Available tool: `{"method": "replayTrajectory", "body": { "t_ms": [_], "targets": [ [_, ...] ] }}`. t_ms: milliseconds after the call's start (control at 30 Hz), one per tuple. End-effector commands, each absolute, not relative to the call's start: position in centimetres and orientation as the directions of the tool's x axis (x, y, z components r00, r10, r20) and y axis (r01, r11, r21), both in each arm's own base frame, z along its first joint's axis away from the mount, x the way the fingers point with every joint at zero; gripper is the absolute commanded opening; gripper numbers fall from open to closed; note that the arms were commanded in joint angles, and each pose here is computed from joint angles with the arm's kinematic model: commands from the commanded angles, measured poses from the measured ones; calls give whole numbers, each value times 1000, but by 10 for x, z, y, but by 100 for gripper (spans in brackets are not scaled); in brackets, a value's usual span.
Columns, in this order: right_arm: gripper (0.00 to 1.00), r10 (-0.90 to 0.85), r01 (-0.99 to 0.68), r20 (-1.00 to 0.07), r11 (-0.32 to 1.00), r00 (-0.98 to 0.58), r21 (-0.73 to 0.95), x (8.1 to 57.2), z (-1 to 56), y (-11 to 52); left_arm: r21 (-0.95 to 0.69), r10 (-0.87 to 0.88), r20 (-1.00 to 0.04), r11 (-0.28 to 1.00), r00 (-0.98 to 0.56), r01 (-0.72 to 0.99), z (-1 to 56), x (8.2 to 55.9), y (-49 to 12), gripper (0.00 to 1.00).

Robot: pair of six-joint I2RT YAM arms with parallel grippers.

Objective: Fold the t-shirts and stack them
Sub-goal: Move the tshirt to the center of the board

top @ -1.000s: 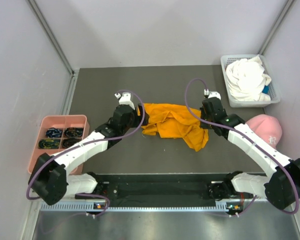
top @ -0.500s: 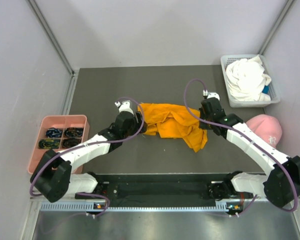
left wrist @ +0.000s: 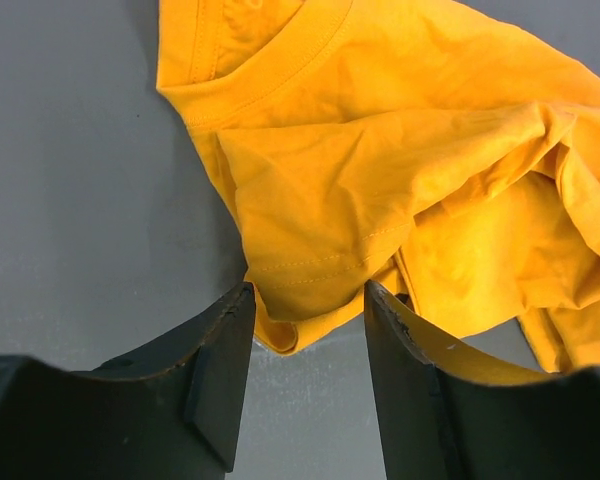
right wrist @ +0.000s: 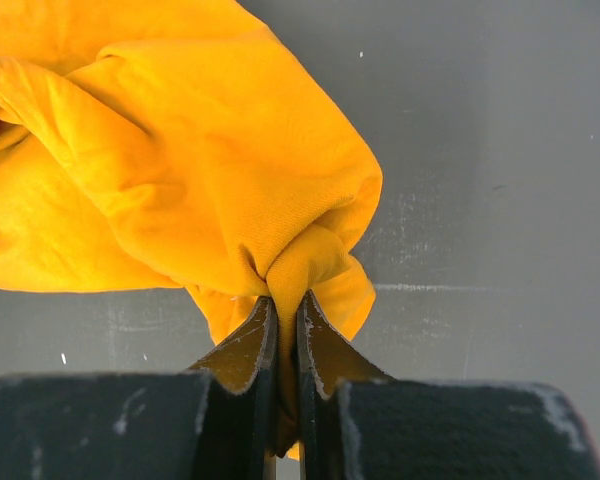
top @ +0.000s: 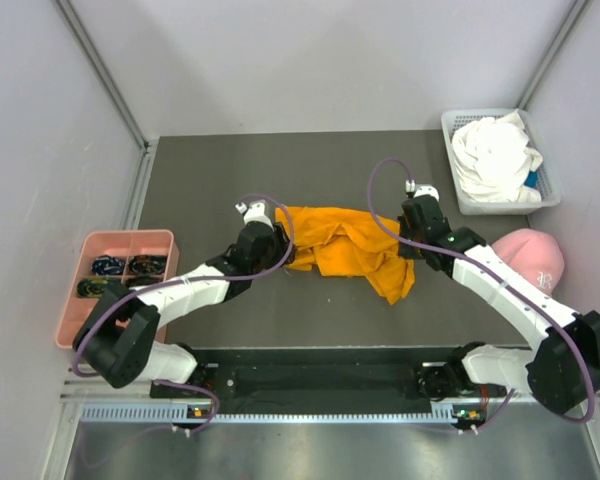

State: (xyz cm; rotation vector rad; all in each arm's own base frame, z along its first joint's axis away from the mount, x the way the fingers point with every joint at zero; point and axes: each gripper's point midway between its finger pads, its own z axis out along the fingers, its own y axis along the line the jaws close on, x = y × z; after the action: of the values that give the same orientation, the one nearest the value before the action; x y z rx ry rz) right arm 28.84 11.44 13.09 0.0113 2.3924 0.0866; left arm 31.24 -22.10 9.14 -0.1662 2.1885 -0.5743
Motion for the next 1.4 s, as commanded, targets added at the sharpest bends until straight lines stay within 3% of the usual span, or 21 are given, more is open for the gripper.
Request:
{"method": "replayTrajectory", "body": {
  "t_ms": [0,500,633,667,800,967,1100,1133,1200,1233,1367],
  "targets": [
    [0,46,-6,-692,997,-721,73,294,136,114,-500,-358,-724,861,-590,91,104,323,-226,52],
    [0,33,-12,-679,998,-733,60,291,131,112,-484,-362,-746,871,-560,82,101,335,-222,45],
    [0,30,-12,-674,998,-738,58,290,129,112,-485,-360,-747,870,-559,86,100,339,-225,29],
    [0,31,-13,-675,998,-738,60,289,129,112,-487,-361,-747,869,-558,88,100,339,-226,19],
    [0,29,-13,-668,998,-743,58,288,125,112,-486,-357,-745,869,-563,92,99,340,-227,0],
    [0,34,-10,-664,998,-747,62,287,122,112,-474,-345,-749,876,-565,94,102,336,-223,0],
    [0,36,-11,-660,998,-750,67,288,120,114,-480,-348,-745,872,-569,96,111,327,-219,27],
    [0,37,-10,-660,998,-751,68,288,119,114,-485,-351,-742,869,-571,96,112,325,-218,42],
    [0,37,-12,-658,998,-752,69,289,119,115,-504,-371,-740,858,-562,98,123,320,-216,48],
    [0,35,-13,-654,998,-755,68,288,118,115,-507,-373,-733,857,-569,91,122,316,-214,57],
    [0,36,-16,-653,997,-756,73,290,116,117,-535,-406,-736,839,-542,99,140,308,-208,74]
  ]
}}
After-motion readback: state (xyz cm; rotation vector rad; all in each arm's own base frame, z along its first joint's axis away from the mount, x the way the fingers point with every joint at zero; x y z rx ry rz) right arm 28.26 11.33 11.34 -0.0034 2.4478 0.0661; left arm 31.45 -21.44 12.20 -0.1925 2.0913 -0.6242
